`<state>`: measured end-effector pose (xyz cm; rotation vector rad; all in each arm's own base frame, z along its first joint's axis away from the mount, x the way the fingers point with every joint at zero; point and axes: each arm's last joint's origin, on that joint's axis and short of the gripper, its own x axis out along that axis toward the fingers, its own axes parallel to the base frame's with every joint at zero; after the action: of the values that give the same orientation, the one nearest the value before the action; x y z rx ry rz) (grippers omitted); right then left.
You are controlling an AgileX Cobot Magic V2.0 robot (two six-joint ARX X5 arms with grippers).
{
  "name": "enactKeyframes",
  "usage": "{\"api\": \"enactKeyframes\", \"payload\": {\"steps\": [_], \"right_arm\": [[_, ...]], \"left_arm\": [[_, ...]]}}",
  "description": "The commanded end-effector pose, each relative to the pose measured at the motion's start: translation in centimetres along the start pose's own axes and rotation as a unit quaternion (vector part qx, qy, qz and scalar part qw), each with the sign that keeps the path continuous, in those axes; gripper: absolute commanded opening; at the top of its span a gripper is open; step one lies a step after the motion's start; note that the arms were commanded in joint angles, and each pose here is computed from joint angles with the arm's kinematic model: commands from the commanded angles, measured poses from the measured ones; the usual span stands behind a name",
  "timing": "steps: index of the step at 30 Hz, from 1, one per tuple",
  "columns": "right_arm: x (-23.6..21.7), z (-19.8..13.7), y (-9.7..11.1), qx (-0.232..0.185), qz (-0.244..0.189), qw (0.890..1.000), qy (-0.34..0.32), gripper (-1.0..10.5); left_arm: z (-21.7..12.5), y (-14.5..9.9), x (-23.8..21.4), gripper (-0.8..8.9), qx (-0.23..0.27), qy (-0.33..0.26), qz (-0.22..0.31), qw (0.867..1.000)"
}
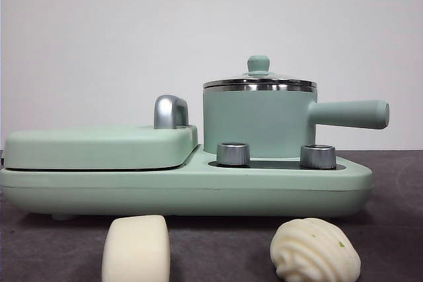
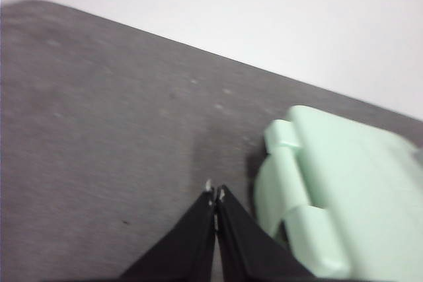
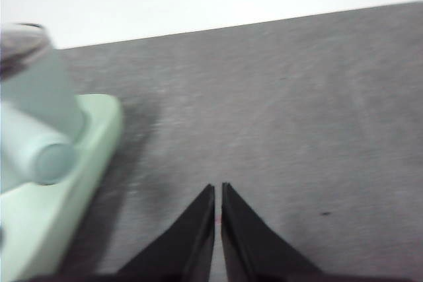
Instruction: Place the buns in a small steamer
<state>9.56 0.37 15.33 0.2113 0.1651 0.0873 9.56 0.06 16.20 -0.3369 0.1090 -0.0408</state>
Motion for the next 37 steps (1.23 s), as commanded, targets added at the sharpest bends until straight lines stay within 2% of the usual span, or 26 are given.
{"api": "enactKeyframes", "payload": {"steps": [1,5,8,11,16,20,24,28,31,34,37], "right_arm": [[-0.5,1.4,0.4,0.049,0.017,0.998,-0.019,0.1],[-1.4,3.5,1.0,0.084,0.039,0.995,-0.029,0.1],[-2.1,5.5,1.7,0.092,0.072,0.993,-0.024,0.1],[-2.8,7.8,2.4,0.090,0.086,0.992,-0.011,0.1],[-3.5,11.5,3.4,0.064,0.114,0.991,0.025,0.1],[-3.6,14.0,4.2,0.042,0.156,0.985,0.068,0.1],[-3.6,16.0,4.9,-0.012,0.205,0.972,0.109,0.1],[-3.4,17.3,5.5,-0.043,0.264,0.953,0.140,0.1],[-3.2,17.9,5.8,-0.044,0.304,0.941,0.142,0.1],[-3.2,18.1,5.9,-0.043,0.324,0.935,0.139,0.1],[-3.2,18.1,5.9,-0.042,0.324,0.935,0.140,0.1]], "left_arm": [[0.3,-0.3,0.0,0.09,-0.047,0.004,-0.016,0.999],[1.3,-1.0,0.0,0.09,-0.052,0.015,-0.030,0.998],[2.4,-1.6,0.2,0.09,-0.054,0.033,-0.046,0.997],[3.7,-2.5,0.6,0.09,-0.052,0.058,-0.069,0.995],[6.4,-4.2,1.5,0.08,-0.043,0.110,-0.100,0.988],[9.0,-5.8,2.4,0.08,-0.003,0.151,-0.140,0.979],[11.5,-7.5,3.5,0.08,0.050,0.199,-0.170,0.964],[13.4,-9.2,4.4,0.08,0.092,0.236,-0.226,0.940],[14.6,-10.4,4.7,0.08,0.108,0.249,-0.284,0.920],[15.3,-11.3,4.7,0.08,0.115,0.245,-0.332,0.904],[15.6,-11.6,4.6,0.08,0.119,0.235,-0.342,0.902]]}}
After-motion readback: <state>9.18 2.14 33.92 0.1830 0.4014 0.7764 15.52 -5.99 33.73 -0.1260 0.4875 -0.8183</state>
